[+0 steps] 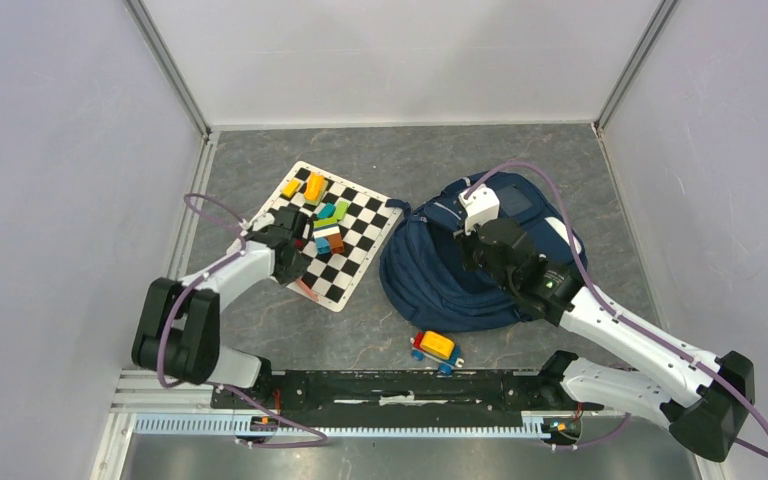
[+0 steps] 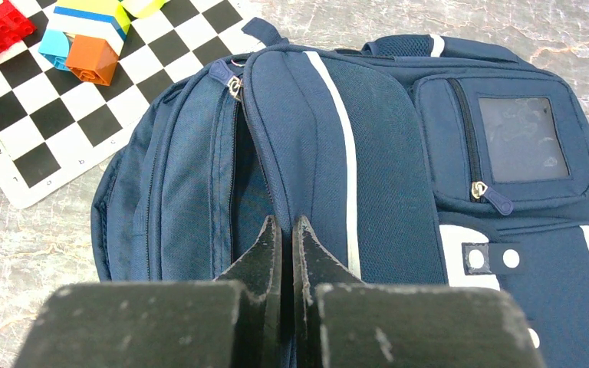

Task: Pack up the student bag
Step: Pick up the stationery from the center of the board, then place the stationery in the student bag.

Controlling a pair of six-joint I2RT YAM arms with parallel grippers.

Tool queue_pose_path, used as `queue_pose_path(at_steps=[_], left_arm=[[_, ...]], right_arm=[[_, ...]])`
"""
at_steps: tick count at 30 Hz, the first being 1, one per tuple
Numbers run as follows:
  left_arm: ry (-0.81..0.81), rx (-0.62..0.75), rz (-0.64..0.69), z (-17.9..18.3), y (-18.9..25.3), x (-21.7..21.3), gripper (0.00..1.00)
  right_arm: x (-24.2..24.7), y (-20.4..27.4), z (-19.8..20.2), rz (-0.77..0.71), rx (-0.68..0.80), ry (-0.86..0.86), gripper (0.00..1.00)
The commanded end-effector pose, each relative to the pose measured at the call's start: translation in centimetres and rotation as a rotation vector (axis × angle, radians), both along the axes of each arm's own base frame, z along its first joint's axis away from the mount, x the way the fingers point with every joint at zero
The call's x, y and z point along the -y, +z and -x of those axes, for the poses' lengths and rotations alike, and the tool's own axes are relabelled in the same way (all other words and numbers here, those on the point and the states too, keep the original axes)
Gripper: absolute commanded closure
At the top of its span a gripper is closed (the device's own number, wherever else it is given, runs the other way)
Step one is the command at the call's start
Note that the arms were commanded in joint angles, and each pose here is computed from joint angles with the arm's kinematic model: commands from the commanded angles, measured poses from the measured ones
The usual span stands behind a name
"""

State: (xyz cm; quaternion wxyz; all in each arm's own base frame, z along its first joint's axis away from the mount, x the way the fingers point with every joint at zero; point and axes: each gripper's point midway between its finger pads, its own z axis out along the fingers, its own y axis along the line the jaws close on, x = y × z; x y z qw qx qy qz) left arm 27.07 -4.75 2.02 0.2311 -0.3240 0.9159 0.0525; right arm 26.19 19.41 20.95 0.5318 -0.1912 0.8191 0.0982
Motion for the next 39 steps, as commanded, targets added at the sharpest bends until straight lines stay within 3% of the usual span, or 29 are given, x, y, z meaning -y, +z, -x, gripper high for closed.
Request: queue_pose_path(at_steps=[1, 6, 12, 22, 25, 30, 39], left_arm=[[-0.075, 0.103, 0.06, -0.3, 3.1, 0.9, 0.98], [-0.189, 0.154, 0.147, 1.9, 6.5, 2.9, 0.98], [-0.379, 0.244, 0.371, 4.8, 11.1, 9.0, 0.98], [-0.853, 0.397, 0.764, 7.1, 22.3, 27.0, 0.98], [-0.937, 0.41, 0.841, 6.8, 23.5, 31.3, 0.98], [-0.948, 0.342, 0.867, 5.1, 21.9, 34.9, 0.98], [-0.768, 0.355, 0.862, 1.5, 18.7, 37.0, 0.98]], right_arm=[[-1.3, 4.6, -0.7, -0.126, 0.119, 0.016, 1.0], [-1.4, 5.3, -0.8, -0.129, 0.127, 0.017, 1.0], [-1.5, 6.2, -1.0, -0.138, 0.139, 0.014, 1.0], [-1.9, 6.5, -0.8, -0.163, 0.126, 0.026, 1.0], [-1.8, 6.5, -0.7, -0.17, 0.126, 0.023, 1.0], [-1.9, 6.7, -0.4, -0.182, 0.123, 0.037, 1.0], [-1.9, 6.7, -0.4, -0.18, 0.122, 0.039, 1.0]])
